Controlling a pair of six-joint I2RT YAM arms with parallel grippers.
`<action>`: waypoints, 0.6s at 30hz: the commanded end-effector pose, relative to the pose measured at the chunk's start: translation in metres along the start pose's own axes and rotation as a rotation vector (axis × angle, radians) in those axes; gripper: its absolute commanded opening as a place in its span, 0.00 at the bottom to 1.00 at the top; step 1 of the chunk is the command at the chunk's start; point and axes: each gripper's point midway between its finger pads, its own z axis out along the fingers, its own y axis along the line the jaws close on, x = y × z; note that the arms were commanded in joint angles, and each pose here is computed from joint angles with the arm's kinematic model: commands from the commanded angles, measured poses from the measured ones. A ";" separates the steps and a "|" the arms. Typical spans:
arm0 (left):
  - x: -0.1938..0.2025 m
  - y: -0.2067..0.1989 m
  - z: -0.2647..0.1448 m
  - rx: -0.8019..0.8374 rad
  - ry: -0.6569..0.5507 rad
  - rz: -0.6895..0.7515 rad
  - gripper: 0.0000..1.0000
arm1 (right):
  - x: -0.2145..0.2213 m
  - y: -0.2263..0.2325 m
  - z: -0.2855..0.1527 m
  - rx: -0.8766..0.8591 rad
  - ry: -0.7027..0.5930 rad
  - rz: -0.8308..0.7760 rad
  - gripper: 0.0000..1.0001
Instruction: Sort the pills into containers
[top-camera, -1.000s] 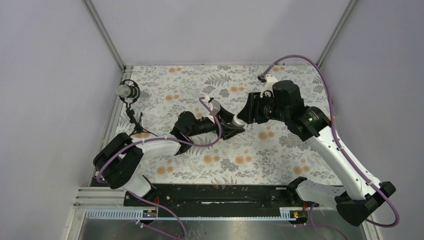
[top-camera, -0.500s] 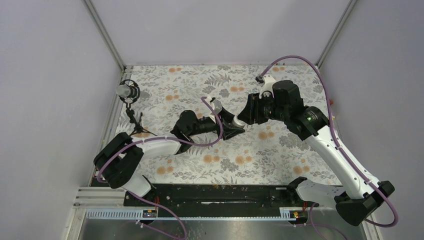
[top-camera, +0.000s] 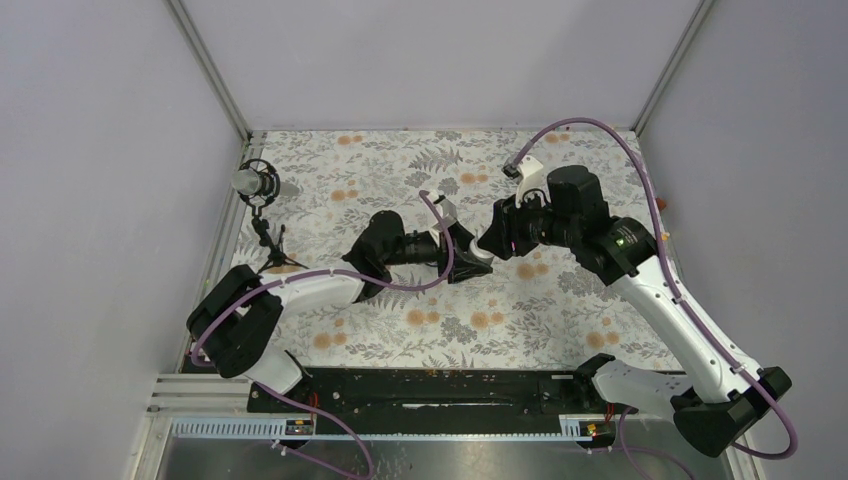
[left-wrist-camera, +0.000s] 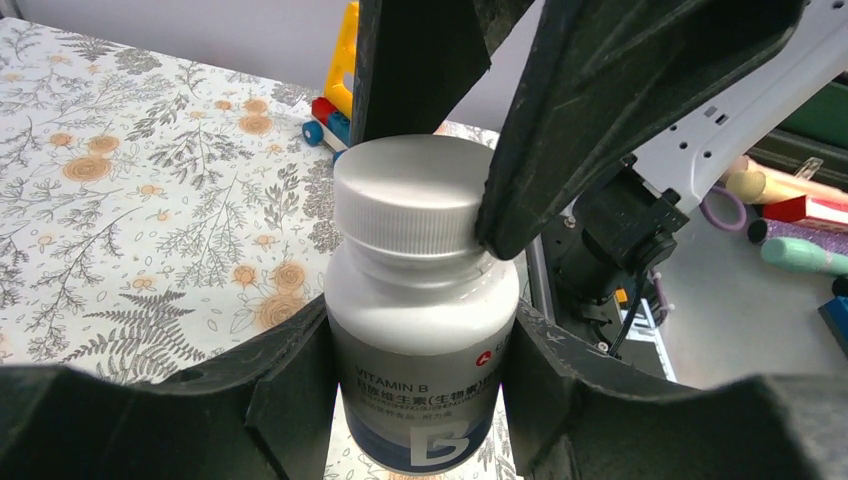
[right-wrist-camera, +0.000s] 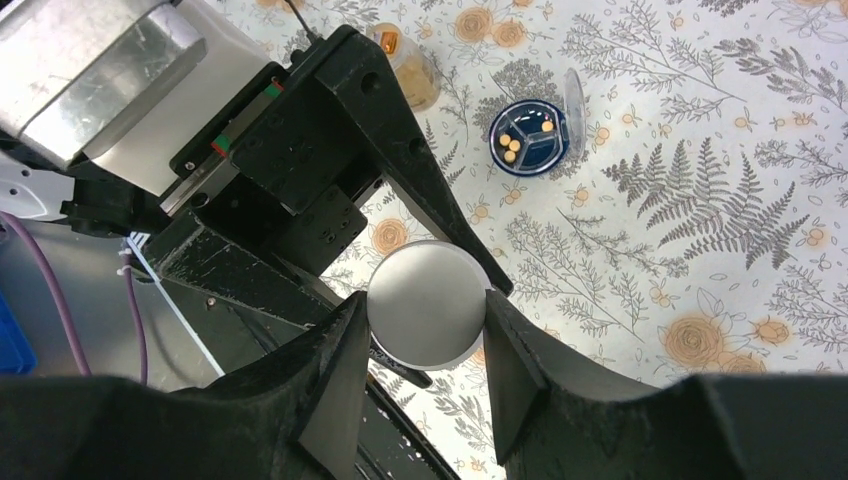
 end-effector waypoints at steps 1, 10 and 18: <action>-0.035 0.001 0.003 -0.025 -0.054 0.140 0.00 | 0.010 0.012 -0.002 -0.040 0.049 0.019 0.44; -0.019 0.008 0.009 -0.074 0.033 0.288 0.00 | 0.007 -0.016 0.015 0.167 0.025 0.253 0.47; -0.021 0.018 0.014 -0.146 0.016 0.277 0.00 | 0.006 -0.037 0.017 0.296 -0.100 0.433 0.50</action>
